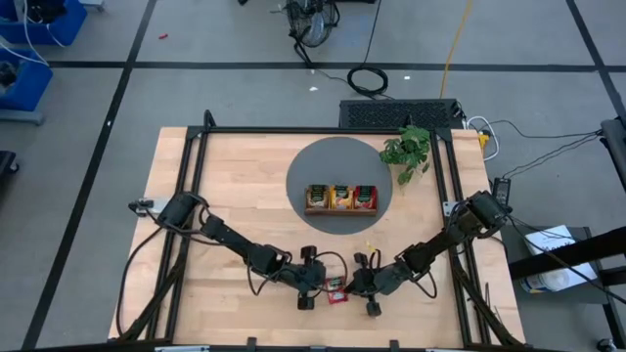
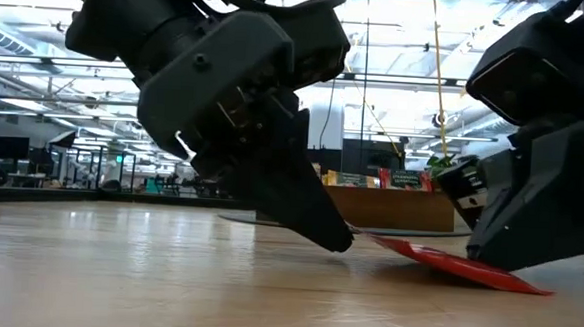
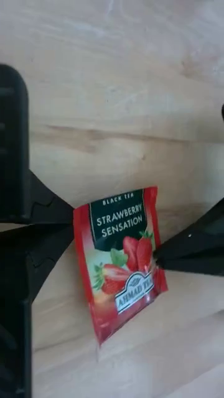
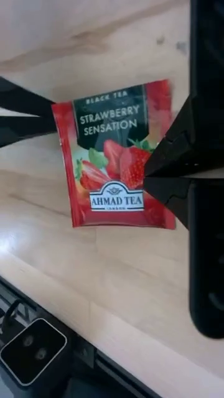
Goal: Pick & Place Tea
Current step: Put the red tea packet into the right section of the wooden organizer
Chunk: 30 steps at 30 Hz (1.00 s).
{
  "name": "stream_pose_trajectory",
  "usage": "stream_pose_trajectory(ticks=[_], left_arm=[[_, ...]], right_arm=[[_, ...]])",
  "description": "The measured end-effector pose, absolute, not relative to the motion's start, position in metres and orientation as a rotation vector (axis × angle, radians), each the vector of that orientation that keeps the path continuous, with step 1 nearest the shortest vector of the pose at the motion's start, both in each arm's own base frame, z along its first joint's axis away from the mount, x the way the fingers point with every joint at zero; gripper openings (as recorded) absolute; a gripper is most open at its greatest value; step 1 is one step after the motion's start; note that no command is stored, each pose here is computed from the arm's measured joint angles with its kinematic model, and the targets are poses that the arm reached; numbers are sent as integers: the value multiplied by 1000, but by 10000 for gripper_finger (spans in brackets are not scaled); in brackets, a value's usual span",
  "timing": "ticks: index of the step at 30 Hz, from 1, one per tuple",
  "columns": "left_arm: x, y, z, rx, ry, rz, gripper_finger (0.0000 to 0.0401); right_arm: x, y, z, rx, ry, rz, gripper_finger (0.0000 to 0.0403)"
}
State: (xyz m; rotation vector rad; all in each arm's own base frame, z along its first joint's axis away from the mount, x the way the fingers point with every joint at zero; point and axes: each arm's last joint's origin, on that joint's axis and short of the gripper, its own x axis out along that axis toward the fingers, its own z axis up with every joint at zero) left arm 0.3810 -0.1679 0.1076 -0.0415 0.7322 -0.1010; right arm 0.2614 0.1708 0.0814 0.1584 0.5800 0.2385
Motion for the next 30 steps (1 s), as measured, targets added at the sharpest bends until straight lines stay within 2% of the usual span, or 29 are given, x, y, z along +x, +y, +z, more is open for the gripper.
stream_pose_trajectory(ticks=[3, 7, 16, 23, 30], left_arm=[[381, -168, 107, -41, 734, -102, 9], [380, -170, 107, 4, 733, -124, 35], [373, -183, 108, 164, 710, -161, 91], [378, -181, 111, 11, 674, -111, 122], [384, -170, 112, -84, 664, -48, 124]], right_arm=[[262, 169, 80, 168, 594, 220, 0], [261, 166, 79, 156, 601, 164, 0], [261, 166, 79, 155, 603, 164, 0], [261, 166, 79, 157, 600, 164, 0], [261, 166, 79, 168, 600, 161, 0]])
